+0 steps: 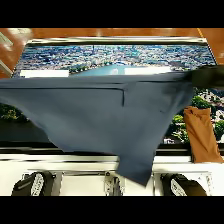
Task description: Fold the shirts.
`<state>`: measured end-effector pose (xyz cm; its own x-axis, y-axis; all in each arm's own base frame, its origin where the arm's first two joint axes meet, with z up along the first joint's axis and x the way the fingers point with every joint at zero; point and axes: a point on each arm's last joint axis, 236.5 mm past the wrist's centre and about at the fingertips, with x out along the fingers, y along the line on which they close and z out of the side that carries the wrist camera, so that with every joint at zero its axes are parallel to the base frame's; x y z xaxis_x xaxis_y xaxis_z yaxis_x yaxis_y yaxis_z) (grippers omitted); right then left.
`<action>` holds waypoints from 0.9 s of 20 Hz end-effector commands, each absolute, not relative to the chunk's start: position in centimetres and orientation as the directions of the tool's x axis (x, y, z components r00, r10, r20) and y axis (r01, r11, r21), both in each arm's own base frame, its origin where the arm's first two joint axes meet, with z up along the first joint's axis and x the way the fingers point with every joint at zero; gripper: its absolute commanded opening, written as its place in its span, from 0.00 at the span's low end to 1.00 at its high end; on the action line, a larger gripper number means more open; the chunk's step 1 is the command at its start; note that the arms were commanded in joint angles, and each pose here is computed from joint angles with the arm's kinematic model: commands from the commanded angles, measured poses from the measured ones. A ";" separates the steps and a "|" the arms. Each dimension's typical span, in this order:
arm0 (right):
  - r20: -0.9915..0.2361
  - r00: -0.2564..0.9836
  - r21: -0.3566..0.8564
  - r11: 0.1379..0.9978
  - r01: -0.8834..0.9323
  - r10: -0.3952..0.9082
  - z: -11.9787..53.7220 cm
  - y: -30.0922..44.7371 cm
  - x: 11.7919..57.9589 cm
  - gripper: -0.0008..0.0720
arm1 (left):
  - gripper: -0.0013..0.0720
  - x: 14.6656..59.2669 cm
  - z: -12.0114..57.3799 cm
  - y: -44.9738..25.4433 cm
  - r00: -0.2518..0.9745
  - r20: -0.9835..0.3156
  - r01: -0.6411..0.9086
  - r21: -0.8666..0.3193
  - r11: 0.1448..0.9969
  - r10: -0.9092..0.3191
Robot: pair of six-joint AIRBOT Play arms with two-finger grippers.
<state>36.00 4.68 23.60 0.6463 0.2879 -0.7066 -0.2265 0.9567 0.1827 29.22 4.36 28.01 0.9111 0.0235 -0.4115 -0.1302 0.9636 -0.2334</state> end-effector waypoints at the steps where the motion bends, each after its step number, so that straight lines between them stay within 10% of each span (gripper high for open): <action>1: -0.705 0.608 0.352 0.924 -0.148 0.366 15.1 5.5 45.0 0.09 | 0.07 34.6 20.3 6.0 0.882 -0.471 -0.183 -0.399 0.898 -0.029; 8: -0.481 0.751 0.759 0.643 0.099 0.452 6.8 6.7 57.9 0.09 | 0.07 47.2 9.0 4.9 0.856 -0.507 -0.234 -0.548 0.803 -0.096; 15: -0.625 0.613 0.662 0.745 0.088 0.483 -1.2 11.3 56.6 0.10 | 0.07 48.0 -1.4 0.2 0.707 -0.669 -0.289 -0.569 0.770 -0.229; 16: -0.617 0.615 0.670 0.738 0.083 0.492 -0.6 11.4 56.6 0.18 | 0.19 47.6 -1.2 0.3 0.696 -0.675 -0.290 -0.576 0.764 -0.245; 18: -0.601 0.606 0.668 0.744 0.024 0.520 2.5 10.4 56.1 0.71 | 0.78 46.7 0.0 1.7 0.659 -0.692 -0.292 -0.596 0.748 -0.294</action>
<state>56.75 10.36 1.12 0.6313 0.4933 -0.5985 0.0753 0.7290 0.6803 47.84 1.60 0.42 0.7211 -0.2232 -0.6559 -0.2863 0.7661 -0.5754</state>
